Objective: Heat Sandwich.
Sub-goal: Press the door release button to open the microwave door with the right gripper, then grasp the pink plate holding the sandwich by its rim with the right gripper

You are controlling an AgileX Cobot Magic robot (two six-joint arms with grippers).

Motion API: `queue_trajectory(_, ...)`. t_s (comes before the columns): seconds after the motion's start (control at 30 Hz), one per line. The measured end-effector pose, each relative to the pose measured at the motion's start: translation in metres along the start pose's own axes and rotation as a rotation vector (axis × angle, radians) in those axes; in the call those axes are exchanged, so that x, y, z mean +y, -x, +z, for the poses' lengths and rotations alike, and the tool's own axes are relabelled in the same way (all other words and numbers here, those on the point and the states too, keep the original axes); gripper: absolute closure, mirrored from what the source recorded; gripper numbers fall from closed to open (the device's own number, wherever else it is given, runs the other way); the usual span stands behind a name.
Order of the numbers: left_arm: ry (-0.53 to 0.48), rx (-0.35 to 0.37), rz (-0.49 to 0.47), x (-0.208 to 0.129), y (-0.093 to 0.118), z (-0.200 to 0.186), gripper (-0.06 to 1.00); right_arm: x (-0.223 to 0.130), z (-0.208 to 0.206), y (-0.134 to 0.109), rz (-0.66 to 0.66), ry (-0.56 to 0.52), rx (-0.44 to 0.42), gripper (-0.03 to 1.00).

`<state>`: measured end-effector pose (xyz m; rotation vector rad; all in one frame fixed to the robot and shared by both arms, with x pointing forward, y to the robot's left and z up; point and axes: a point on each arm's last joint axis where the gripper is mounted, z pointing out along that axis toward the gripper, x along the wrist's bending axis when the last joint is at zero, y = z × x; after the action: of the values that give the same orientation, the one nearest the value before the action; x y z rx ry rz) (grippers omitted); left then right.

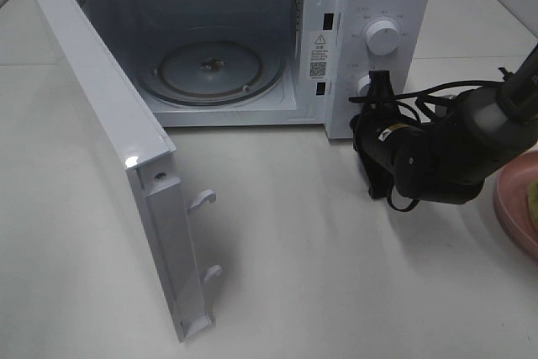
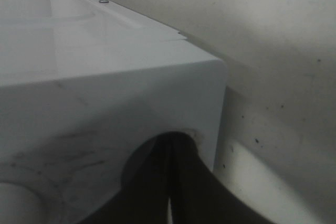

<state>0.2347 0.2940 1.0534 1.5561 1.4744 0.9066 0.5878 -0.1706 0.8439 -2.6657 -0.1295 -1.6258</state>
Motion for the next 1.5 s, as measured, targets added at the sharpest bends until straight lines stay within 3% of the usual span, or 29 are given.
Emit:
queue_trajectory(0.63, 0.0, 0.0, 0.0, 0.0, 0.0, 0.0, -0.05, 0.004, -0.007, 0.002, -0.034, -0.041, 0.036, 0.93)
queue_trajectory(1.1, 0.0, 0.0, 0.0, 0.0, 0.0, 0.0, -0.05, 0.015, -0.042, -0.01, -0.038, -0.059, 0.077, 0.92)
queue_trajectory(1.5, 0.0, 0.0, 0.0, 0.0, 0.0, 0.0, -0.05, 0.027, -0.094, -0.005, -0.067, -0.102, -0.039, 0.92)
